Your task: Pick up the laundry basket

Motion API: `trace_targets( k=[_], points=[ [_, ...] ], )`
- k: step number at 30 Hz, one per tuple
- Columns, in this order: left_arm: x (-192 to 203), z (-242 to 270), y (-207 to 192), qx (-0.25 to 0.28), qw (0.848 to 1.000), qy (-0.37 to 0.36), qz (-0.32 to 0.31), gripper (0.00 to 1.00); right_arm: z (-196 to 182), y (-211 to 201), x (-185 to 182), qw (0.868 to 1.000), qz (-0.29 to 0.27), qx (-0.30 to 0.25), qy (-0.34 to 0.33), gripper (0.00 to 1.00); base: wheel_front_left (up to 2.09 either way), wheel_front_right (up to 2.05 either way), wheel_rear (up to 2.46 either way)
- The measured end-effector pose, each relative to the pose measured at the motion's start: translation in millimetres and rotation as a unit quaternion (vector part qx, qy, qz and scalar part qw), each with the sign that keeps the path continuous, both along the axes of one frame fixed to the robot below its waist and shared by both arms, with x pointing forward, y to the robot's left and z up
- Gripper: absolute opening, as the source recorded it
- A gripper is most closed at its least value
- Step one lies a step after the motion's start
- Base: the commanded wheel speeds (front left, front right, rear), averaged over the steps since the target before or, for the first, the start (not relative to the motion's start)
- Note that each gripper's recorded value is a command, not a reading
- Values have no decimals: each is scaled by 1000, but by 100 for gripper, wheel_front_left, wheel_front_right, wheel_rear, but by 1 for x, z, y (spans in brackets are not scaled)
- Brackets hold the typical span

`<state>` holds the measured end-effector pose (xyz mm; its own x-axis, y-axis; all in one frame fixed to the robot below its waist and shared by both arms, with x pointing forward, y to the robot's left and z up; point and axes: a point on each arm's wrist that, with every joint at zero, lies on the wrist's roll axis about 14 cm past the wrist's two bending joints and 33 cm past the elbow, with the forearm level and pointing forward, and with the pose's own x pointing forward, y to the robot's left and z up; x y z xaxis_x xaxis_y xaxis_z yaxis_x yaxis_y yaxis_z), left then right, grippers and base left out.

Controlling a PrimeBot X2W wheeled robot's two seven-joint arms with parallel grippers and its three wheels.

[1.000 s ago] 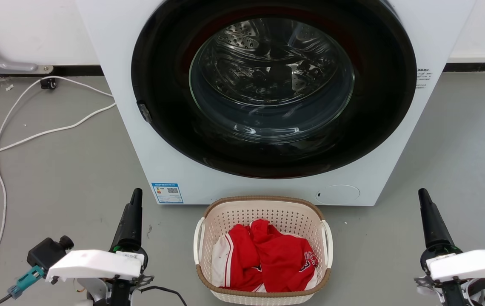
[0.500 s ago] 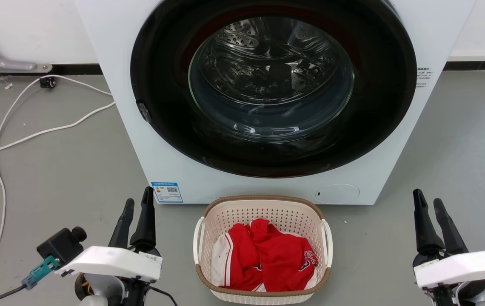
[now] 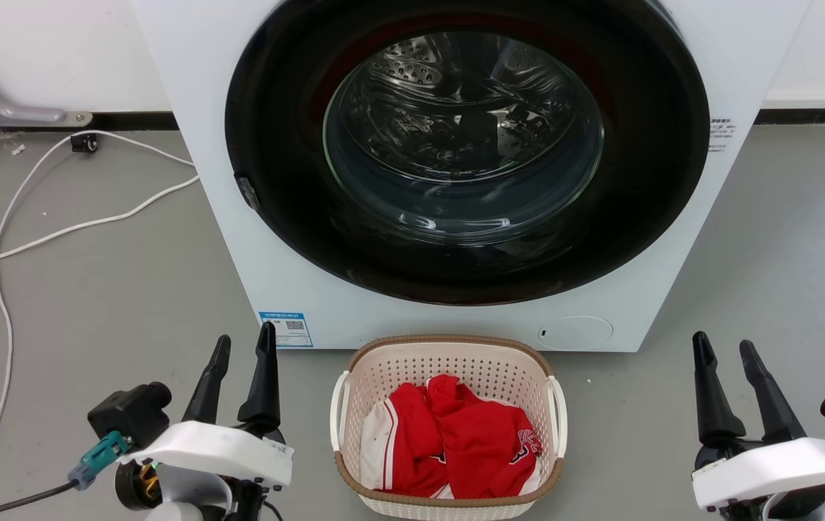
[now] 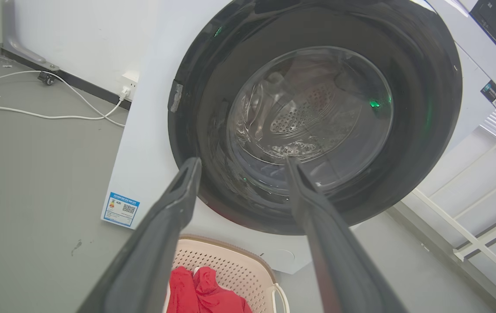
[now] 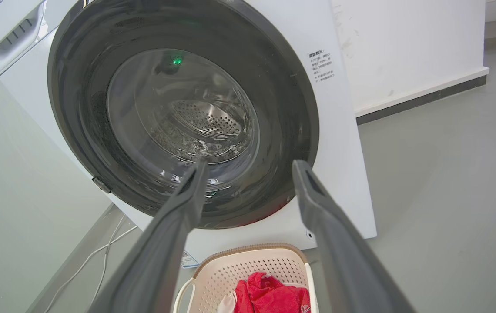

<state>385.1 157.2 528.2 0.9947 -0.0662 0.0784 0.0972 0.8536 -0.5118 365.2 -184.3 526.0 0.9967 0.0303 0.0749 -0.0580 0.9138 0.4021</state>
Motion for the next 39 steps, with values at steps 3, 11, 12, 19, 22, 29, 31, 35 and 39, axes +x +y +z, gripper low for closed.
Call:
trace_targets(
  k=[3,11,12,19,22,29,31,35,39],
  points=[
    [0,-1,-1,20,1000,-1,1,100,1,2,-1,1000,4,-18,-1,100,0,0,0],
    [0,2,-6,70,997,-12,-1,100,6,5,-2,998,8,-69,-9,100,0,0,0],
    [0,2,-6,76,997,-13,-1,100,6,6,-2,997,8,-74,-9,100,0,0,0],
    [0,2,-8,111,994,-19,0,100,7,11,-3,993,16,-116,-12,100,0,0,0],
    [-1,3,-8,125,992,-22,2,100,8,13,-4,991,17,-133,-15,100,0,0,0],
    [-1,2,-8,149,988,-28,6,100,8,15,-6,986,20,-163,-17,100,0,0,0],
    [-1,2,-8,157,987,-29,7,100,9,16,-6,985,20,-170,-19,100,0,0,0],
    [-1,3,-9,171,985,-34,6,100,9,17,-7,982,22,-188,-22,100,0,0,0],
    [-2,3,-11,183,982,-38,5,100,8,17,-8,980,23,-198,-23,100,0,0,0]
  ],
)
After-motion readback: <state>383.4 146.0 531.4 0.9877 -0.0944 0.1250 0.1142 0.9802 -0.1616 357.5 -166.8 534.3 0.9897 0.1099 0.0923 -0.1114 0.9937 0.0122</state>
